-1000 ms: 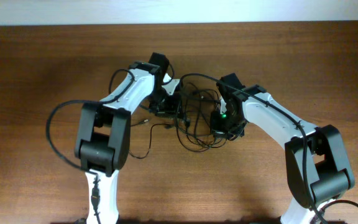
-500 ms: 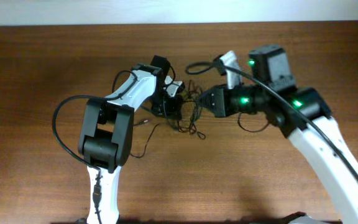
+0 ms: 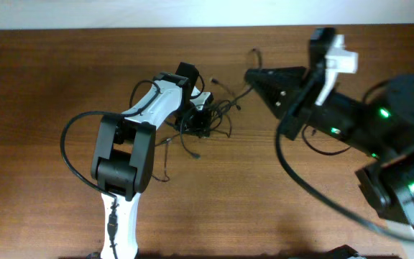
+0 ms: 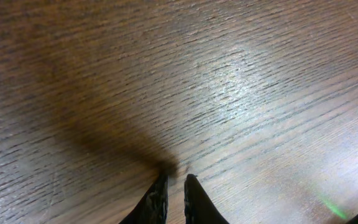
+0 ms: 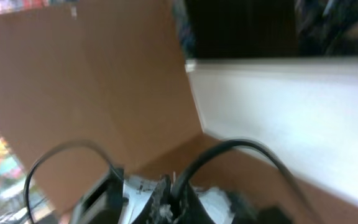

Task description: Untangle cables

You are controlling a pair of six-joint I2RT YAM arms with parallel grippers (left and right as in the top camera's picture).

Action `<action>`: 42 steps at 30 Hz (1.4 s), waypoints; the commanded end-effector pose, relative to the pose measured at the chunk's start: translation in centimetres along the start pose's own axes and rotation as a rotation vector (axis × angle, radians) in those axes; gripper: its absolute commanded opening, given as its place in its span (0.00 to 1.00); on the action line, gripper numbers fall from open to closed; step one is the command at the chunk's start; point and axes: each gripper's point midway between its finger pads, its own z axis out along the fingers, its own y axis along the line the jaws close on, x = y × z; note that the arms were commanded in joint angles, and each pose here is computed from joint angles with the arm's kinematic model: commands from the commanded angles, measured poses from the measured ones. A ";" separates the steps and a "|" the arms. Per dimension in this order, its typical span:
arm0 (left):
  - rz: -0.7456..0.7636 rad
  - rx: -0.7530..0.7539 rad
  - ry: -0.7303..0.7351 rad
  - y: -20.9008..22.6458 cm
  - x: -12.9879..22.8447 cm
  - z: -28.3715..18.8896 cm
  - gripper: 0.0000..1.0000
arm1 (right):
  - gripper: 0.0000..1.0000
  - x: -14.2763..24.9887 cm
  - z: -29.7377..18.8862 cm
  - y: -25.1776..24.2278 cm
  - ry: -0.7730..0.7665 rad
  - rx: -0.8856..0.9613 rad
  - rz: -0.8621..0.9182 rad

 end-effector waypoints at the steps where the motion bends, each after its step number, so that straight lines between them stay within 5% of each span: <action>1: -0.044 -0.147 0.041 3.9 0.8 2.0 0.12 | 0.04 -6.6 -3.5 0.7 -0.238 0.149 -0.099; 6: -0.043 -0.146 0.029 3.9 0.5 2.0 0.13 | 0.04 -11.4 -7.0 -0.9 -0.467 0.357 -0.132; 10: -0.042 -0.146 0.026 3.9 0.4 2.1 0.13 | 0.04 -10.9 -7.7 -3.0 -0.445 0.493 -0.169; 14: -0.041 -0.146 0.027 3.9 0.4 2.1 0.29 | 0.04 -5.1 -7.7 -7.8 -0.221 0.697 -0.074; 21: -0.030 -0.150 -0.015 3.5 -0.5 0.7 0.06 | 0.04 8.8 -6.7 -12.8 0.328 0.825 0.089; 23: -0.015 -0.255 -0.129 3.8 -2.4 -3.4 0.06 | 0.04 11.0 -7.1 -13.0 0.419 0.834 0.122; 26: -0.185 -0.569 -0.373 6.6 -3.9 -11.9 0.05 | 0.04 12.4 -7.9 -12.8 0.463 0.857 0.182; 28: -0.233 -0.604 -0.469 6.2 -3.9 -15.2 0.06 | 0.04 12.9 -8.2 -12.8 0.484 0.865 0.193; 36: -0.112 -0.135 -0.331 -4.1 -2.8 -10.6 0.19 | 0.04 14.0 -12.5 -16.2 0.466 0.996 0.448; 42: -0.145 -0.117 -0.231 -8.4 -1.5 -4.3 0.15 | 0.04 20.7 -13.0 -19.7 0.687 0.992 0.724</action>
